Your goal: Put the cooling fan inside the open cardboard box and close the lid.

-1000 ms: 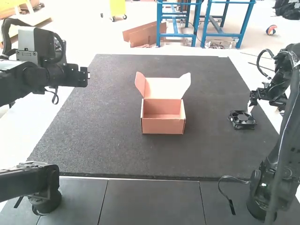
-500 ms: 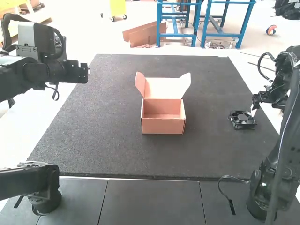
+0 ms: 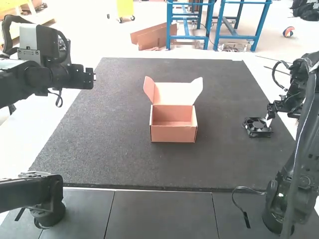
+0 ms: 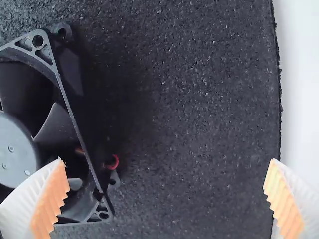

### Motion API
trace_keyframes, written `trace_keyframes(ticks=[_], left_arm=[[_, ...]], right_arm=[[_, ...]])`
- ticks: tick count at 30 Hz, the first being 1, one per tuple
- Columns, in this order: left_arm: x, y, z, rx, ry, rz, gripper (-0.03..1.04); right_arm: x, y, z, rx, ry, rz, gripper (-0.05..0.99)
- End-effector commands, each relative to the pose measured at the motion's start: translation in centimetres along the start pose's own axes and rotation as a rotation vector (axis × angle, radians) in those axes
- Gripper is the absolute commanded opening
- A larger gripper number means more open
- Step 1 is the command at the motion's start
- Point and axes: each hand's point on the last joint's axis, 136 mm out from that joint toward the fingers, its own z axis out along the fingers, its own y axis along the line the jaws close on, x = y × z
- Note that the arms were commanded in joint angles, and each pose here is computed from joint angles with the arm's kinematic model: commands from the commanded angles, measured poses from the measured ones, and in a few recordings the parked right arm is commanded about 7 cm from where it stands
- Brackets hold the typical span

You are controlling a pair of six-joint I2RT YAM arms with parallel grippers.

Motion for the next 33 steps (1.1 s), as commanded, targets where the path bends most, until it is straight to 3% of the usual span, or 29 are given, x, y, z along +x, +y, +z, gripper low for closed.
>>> trace_keyframes(ticks=[1,18,21,26,29,31,33], left_arm=[[-1.4,0.1,-0.5,-0.004,-0.032,-0.015,0.97],[-1.4,0.3,-0.5,-0.01,-0.032,-0.018,0.97],[-1.5,0.3,-0.5,-0.01,-0.033,-0.018,0.97],[-1.5,0.4,-0.5,-0.01,-0.033,-0.018,0.97],[-1.7,0.4,-0.6,-0.01,-0.035,-0.017,0.97],[-1.8,0.4,-0.7,-0.01,-0.036,-0.017,0.97],[-1.8,0.4,-0.7,-0.01,-0.035,-0.016,0.97]], right_arm=[[-1.0,-0.8,-0.7,-0.003,-0.031,0.028,0.9],[-0.5,-0.5,1.8,-0.004,0.034,0.015,0.89],[-0.5,-0.5,2.0,-0.007,0.037,0.018,0.75],[-0.9,0.5,1.9,-0.059,0.016,0.031,0.22],[-1.1,1.2,1.9,-0.102,0.008,0.047,0.16],[-1.4,2.1,1.7,-0.152,-0.006,0.066,-0.02],[-1.9,2.4,1.4,-0.176,-0.019,0.092,-0.01]])
